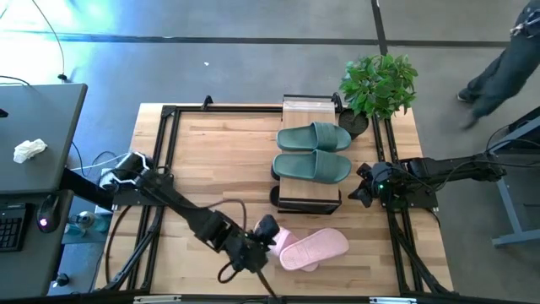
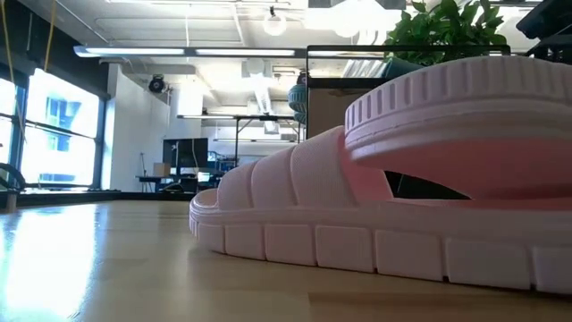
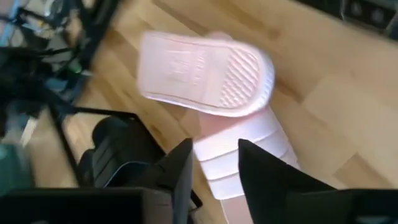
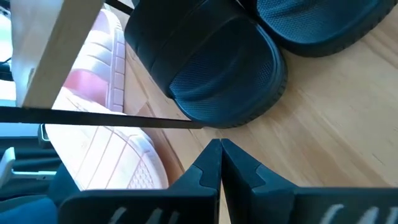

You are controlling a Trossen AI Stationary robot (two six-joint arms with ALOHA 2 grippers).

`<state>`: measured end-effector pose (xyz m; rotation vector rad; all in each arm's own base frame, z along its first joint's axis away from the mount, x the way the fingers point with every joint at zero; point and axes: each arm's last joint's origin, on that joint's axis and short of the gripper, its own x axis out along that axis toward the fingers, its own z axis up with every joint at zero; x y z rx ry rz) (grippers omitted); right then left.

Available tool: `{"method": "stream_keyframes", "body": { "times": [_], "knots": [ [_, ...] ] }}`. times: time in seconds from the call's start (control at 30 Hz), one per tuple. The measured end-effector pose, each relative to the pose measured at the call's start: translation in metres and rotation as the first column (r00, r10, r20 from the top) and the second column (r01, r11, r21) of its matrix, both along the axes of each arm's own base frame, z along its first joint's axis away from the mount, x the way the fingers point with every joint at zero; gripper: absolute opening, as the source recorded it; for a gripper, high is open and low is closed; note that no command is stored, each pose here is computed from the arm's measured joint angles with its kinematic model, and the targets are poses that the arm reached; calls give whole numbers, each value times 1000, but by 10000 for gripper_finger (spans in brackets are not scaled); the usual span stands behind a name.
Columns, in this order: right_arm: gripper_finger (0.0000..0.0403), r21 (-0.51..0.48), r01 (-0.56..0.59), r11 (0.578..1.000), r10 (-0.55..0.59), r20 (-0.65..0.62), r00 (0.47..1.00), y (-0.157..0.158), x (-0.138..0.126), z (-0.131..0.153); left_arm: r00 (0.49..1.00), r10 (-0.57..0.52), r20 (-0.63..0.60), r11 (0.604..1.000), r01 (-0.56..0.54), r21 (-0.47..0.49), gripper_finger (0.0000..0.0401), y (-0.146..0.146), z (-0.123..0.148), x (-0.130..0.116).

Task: Pick and place slides into the shelf
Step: Put the top pink slipper under the shelf

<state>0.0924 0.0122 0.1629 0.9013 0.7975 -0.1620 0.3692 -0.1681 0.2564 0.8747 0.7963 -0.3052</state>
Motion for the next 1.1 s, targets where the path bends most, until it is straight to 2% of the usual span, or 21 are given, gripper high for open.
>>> {"method": "stream_keyframes", "body": {
  "times": [0.27,0.43,0.53,0.67,0.77,0.93,1.03,1.1],
  "knots": [
    [0,-5,12,1000,-12,13,1000,0,1,1,983,-147,-108,972,164,169,211,-10,-46,15],
    [0,-2,24,1000,-24,22,999,0,2,1,970,-188,-151,955,216,201,271,-18,-65,18],
    [0,-18,25,1000,-24,24,999,-1,2,1,968,-204,-148,949,233,215,294,-23,-66,16],
    [0,-64,24,998,-22,32,999,-2,2,1,988,-147,-40,965,152,215,307,-30,-61,20],
    [0,-75,18,997,-15,34,999,-2,2,1,988,-153,28,974,146,172,308,-32,-56,25],
    [0,-70,8,998,-5,33,999,-1,2,1,985,-172,3,974,169,154,301,-34,-67,26],
    [0,-68,6,998,-3,34,999,-1,2,1,985,-166,53,979,158,131,299,-37,-67,32],
    [0,-72,9,997,-6,33,999,-1,2,1,986,-162,41,978,155,142,299,-37,-74,33]
  ]
}}
